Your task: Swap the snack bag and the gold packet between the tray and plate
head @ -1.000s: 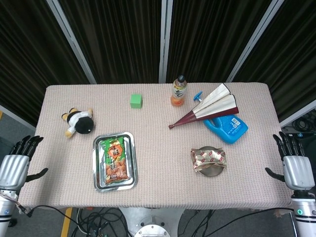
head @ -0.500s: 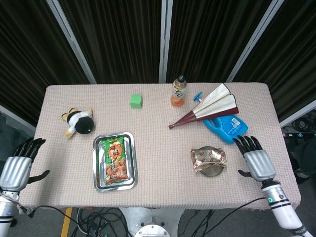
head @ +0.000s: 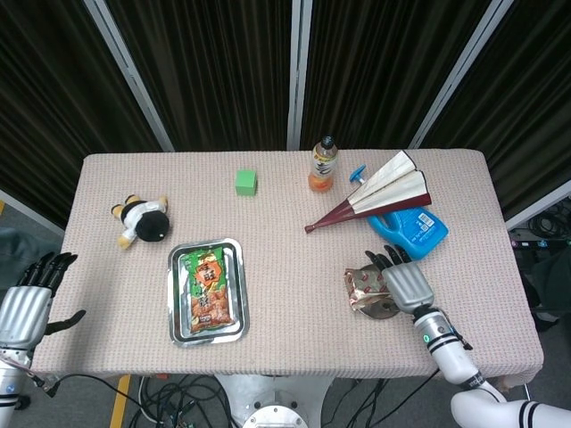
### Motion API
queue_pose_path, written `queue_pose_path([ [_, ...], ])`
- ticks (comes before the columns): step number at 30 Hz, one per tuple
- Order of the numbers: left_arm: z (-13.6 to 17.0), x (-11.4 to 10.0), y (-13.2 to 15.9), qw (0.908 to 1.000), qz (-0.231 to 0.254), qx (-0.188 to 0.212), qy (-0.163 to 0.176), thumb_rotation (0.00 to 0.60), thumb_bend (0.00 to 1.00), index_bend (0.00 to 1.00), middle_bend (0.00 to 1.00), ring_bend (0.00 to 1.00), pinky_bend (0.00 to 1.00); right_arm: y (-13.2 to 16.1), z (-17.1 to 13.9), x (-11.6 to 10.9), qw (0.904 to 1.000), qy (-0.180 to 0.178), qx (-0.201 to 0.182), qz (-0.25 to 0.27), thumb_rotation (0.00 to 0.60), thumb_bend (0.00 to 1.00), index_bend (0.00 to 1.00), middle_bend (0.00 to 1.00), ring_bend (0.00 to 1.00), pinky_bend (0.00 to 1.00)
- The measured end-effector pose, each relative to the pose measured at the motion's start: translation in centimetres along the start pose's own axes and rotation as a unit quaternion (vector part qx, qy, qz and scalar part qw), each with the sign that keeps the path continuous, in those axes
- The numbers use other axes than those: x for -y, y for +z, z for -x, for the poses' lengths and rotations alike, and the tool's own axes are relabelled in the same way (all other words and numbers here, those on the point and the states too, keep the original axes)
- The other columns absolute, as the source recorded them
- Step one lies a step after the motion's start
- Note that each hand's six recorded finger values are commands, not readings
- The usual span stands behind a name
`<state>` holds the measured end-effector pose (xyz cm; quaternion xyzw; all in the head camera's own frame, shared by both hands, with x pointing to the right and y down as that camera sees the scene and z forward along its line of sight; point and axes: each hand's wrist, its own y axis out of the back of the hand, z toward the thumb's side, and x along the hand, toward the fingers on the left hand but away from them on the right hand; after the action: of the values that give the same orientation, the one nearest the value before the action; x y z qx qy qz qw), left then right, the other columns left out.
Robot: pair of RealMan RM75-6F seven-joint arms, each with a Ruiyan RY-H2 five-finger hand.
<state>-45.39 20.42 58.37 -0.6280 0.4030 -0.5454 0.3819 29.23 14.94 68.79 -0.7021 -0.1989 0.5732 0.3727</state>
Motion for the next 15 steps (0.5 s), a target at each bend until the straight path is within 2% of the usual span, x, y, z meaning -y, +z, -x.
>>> queue_pose_path([
  [5, -0.3, 0.2, -0.2, 1.0000, -0.001, -0.003, -0.001, 0.600, 0.13, 0.12, 0.11, 0.06, 0.17, 0.8, 0.9, 0.5, 0.9999, -0.011, -0.003, -0.009, 0.600, 0.00, 0.26, 0.33, 0.00, 0.00],
  [9, -0.4, 0.2, -0.5, 1.0000, 0.001, -0.007, 0.001, 0.600, 0.13, 0.12, 0.11, 0.06, 0.17, 1.1, 1.3, 0.6, 0.9996, -0.022, -0.003, -0.018, 0.600, 0.01, 0.36, 0.41, 0.02, 0.00],
  [15, -0.1, -0.1, -0.7, 1.0000, 0.002, -0.009, 0.004, 0.600, 0.13, 0.12, 0.11, 0.06, 0.17, 1.5, 1.3, -0.1, 0.9988, -0.045, -0.013, -0.012, 0.600, 0.08, 0.50, 0.50, 0.08, 0.00],
])
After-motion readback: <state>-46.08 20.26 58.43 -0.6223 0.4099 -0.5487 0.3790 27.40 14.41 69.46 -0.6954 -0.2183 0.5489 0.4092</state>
